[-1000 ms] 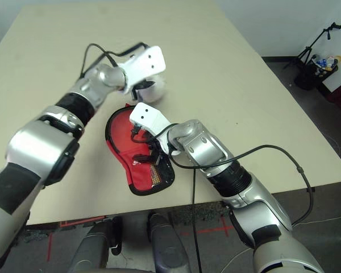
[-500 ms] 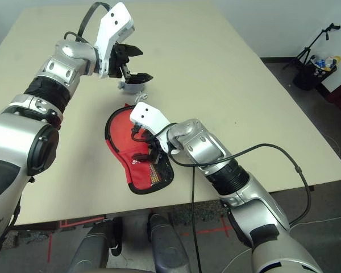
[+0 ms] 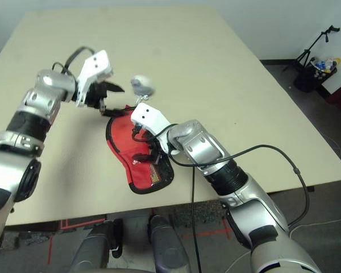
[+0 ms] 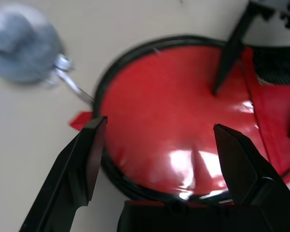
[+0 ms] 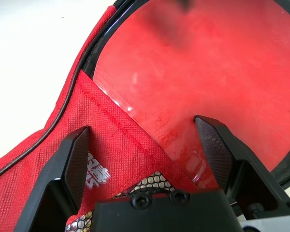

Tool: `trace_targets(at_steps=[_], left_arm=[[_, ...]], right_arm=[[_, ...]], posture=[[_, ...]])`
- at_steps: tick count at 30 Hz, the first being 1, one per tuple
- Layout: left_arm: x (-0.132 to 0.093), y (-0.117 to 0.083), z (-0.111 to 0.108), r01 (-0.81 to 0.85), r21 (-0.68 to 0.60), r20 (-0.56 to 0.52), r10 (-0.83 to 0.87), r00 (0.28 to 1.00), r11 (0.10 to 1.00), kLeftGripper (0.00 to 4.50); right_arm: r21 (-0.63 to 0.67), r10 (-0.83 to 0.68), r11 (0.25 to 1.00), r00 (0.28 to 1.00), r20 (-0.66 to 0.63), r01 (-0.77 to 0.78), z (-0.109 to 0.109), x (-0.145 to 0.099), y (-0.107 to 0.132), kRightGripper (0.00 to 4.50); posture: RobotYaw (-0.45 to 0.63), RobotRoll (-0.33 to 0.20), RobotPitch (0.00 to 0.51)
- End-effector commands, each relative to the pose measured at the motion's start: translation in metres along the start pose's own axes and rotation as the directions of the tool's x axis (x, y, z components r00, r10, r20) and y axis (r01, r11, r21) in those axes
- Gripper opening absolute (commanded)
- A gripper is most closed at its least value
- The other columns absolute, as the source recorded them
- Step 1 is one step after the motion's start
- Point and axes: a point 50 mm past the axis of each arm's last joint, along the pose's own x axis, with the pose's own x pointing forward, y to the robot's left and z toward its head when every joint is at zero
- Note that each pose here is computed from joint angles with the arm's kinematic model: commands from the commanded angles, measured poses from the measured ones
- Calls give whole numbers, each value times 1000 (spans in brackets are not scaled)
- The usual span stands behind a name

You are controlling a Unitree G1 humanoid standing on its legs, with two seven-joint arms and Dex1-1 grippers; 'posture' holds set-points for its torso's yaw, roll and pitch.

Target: Store the ping-pong paddle in its case and zip it.

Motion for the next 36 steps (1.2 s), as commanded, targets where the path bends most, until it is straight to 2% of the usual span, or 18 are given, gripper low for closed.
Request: trace_targets(at_steps=[1, 10, 20, 25, 29, 33, 36], left_arm=[[3, -7, -6, -7, -2, -16, 7, 1000, 1000, 4480], [16, -21, -31, -8, -47, -67, 5, 998, 999, 4480], [25, -25, -47, -23, -77, -116, 14, 993, 997, 4480], [28, -26, -48, -18, -82, -121, 8, 993, 996, 4480], [29, -27, -48, -17, -84, -122, 7, 993, 996, 4480], [30, -27, -48, -15, -84, -121, 5, 993, 996, 4480], [31, -28, -45, -10, -82, -114, 1, 993, 997, 4480]], right_arm=[[99, 46, 994, 991, -124, -34, -31, 17, 6, 4500], [103, 39, 994, 992, -119, -26, -32, 16, 4, 4500], [108, -7, 994, 996, -92, 17, -24, 9, -7, 4500], [112, -96, 989, 995, -36, 99, -4, -10, -30, 4500], [131, -204, 971, 979, 25, 199, 18, -34, -55, 4500], [168, -346, 930, 931, 114, 326, 37, -46, -74, 4500], [261, -500, 861, 821, 274, 437, 58, -49, -90, 4500]], posture=[[-61, 0, 173], [-67, 0, 176], [-67, 0, 177], [-65, 0, 177], [-65, 0, 177], [-68, 0, 178], [-68, 0, 180]])
